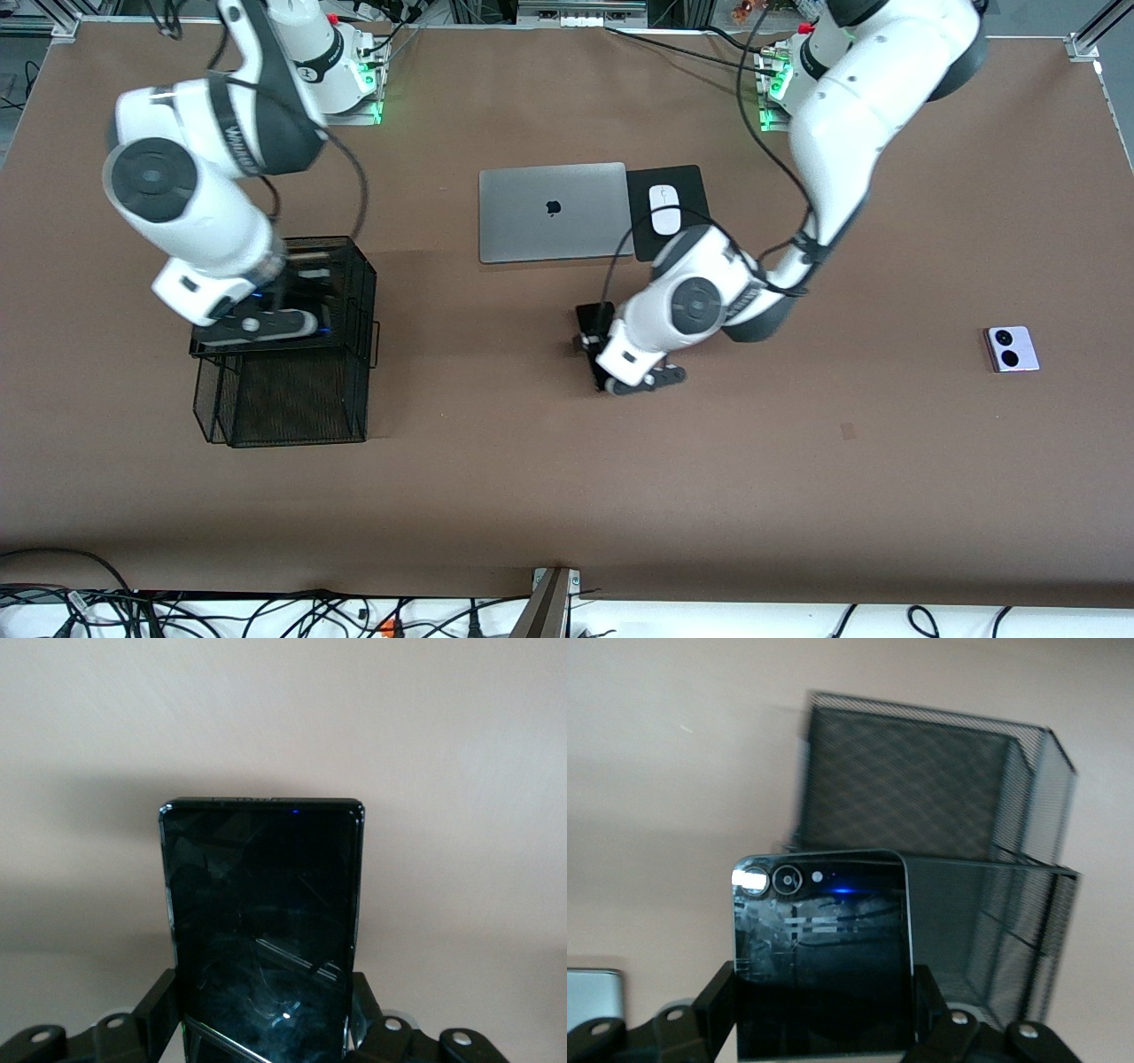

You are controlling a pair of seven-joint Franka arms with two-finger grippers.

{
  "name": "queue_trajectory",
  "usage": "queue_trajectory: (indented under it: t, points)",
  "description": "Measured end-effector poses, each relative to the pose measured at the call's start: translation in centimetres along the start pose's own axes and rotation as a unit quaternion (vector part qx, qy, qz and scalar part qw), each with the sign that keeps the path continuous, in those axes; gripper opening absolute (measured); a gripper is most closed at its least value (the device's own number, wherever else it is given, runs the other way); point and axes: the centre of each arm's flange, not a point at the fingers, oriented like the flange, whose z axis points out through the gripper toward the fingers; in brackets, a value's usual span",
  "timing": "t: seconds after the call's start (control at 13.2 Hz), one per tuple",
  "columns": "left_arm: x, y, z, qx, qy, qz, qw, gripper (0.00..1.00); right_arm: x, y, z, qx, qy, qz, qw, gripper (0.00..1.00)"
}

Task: Place phones with both arms
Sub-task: 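Lower the flip phone into the basket while the left gripper carries the tall phone, then place the tall phone by the laptop while the right gripper withdraws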

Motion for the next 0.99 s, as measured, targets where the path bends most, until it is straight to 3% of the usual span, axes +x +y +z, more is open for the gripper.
queue_trajectory:
  t: [0.3,0.46,0.53,0.61,0.83,0.99]
  points:
    - [-2.3,0.8,5.3,0.049,0.009,0.002,0.999,0.79,-5.6,9.2,6.1,0.008,-0.003,0.024,1.000,0.81]
    - [-2.1,0.8,5.4,0.049,0.013,0.003,0.999,0.83,-7.2,12.0,9.6,0.011,0.002,0.040,0.999,0.81]
    - [-1.9,0.6,5.3,0.049,0.015,0.003,0.999,0.92,-7.7,12.5,11.0,0.011,0.002,0.046,0.999,0.81]
    - [-1.6,0.5,5.1,0.049,0.018,0.001,0.999,1.00,-8.0,12.7,12.1,0.011,-0.002,0.050,0.999,0.81]
    - [-0.4,0.4,2.4,0.048,0.027,-0.005,0.998,1.00,-7.7,12.5,14.2,0.016,-0.010,0.057,0.998,0.81]
    - [0.6,-0.3,-2.3,0.070,0.024,-0.016,0.997,1.00,-7.6,12.3,15.0,0.022,-0.013,0.064,0.998,0.81]
